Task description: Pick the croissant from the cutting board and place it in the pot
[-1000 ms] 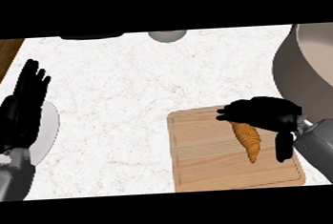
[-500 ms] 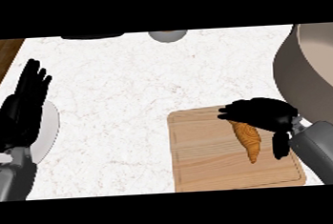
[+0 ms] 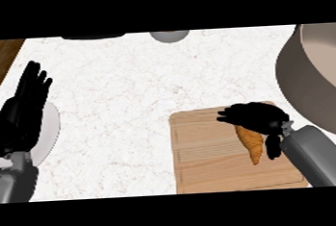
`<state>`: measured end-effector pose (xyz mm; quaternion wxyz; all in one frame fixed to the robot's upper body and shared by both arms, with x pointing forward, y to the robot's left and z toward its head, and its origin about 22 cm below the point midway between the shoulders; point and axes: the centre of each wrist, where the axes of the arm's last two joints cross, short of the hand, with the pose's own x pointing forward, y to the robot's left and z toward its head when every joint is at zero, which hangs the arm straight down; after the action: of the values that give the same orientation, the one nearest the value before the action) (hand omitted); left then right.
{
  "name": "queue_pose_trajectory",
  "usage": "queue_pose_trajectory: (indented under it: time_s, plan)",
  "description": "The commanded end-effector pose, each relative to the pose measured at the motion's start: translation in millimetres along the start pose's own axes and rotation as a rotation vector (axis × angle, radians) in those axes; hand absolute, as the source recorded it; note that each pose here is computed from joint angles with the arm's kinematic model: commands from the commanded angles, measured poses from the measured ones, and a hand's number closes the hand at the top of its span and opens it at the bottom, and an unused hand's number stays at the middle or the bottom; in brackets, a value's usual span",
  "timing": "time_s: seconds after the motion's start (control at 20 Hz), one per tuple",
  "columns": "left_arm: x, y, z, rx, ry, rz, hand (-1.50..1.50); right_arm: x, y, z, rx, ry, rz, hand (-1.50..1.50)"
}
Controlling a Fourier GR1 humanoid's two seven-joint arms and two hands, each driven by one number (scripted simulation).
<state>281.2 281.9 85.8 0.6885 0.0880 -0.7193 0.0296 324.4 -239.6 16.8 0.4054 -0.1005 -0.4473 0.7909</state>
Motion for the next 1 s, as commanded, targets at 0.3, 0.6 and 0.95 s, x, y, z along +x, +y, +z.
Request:
queue_pose_trajectory:
  time_s: [0.3,0.6,0.95]
  plan:
    - [-5.9,13.5,4.3,0.011,-0.021,0.005,0.00,-11.7,5.8,-20.4,0.012,-0.119,0.130,1.50]
    - [-13.5,-13.4,9.1,0.009,-0.009,-0.005,0.00,-10.9,13.4,-4.5,0.029,-0.134,0.126,1.50]
    - [5.4,1.7,-9.8,0.029,0.012,0.008,0.00,15.7,45.3,-4.9,-0.105,-0.044,-0.007,1.50]
